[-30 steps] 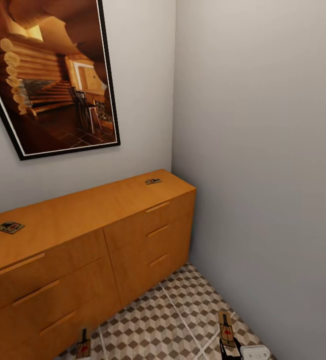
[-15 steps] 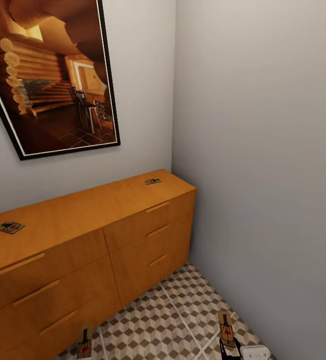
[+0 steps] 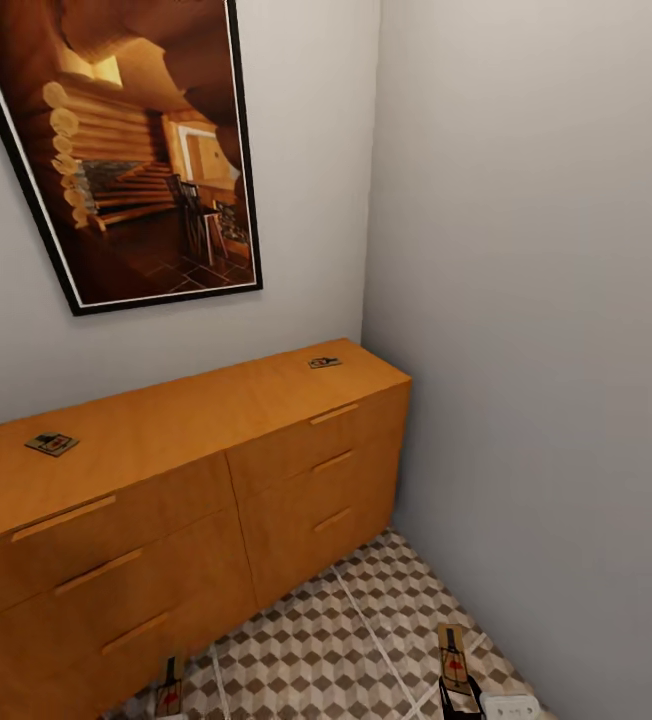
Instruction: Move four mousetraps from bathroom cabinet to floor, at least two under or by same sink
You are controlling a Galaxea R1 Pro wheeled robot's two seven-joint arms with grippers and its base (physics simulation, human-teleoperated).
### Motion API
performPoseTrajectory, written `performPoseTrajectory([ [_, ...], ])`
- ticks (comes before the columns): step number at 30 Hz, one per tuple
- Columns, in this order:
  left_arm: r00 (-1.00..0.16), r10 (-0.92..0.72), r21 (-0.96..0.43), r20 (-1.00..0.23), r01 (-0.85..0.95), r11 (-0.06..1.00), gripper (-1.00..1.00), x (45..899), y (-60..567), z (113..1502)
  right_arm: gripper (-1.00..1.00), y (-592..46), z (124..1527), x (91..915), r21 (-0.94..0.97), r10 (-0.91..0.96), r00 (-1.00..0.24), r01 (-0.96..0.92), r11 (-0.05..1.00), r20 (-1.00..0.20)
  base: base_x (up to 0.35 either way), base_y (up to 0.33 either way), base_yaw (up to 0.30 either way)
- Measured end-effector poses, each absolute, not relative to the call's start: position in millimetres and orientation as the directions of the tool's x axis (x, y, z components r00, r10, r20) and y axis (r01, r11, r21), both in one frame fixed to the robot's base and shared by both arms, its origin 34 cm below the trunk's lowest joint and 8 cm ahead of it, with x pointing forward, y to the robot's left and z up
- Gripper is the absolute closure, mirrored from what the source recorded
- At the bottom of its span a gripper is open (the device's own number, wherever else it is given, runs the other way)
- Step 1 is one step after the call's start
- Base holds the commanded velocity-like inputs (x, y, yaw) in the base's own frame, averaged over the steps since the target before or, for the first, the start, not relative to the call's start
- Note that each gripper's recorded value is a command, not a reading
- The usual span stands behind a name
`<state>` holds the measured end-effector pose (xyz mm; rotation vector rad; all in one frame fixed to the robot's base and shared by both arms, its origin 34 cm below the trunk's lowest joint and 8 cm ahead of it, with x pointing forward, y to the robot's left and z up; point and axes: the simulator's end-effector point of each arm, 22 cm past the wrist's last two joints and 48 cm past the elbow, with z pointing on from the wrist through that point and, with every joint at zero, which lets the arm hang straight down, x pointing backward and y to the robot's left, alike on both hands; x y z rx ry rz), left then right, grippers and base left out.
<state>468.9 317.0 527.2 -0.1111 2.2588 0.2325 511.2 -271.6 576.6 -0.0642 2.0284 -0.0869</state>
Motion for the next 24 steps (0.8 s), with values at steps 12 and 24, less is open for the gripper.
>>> performPoseTrajectory([
  [12, -0.643, -0.002, 0.130, -0.766, -0.158, 0.979, 1.00, 468.7, 317.0, 527.1, 1.00, -271.6, 576.6, 511.2, -0.090, -0.084, -0.443, -0.007, 0.996, -0.893, 0.000, 0.000, 0.287],
  [24, -0.643, 0.001, 0.134, -0.766, -0.158, 0.978, 1.00, 468.8, 319.4, 527.3, 1.00, -271.7, 576.6, 511.2, -0.090, -0.084, -0.443, -0.007, 0.996, -0.893, 0.000, 0.000, 0.287],
])
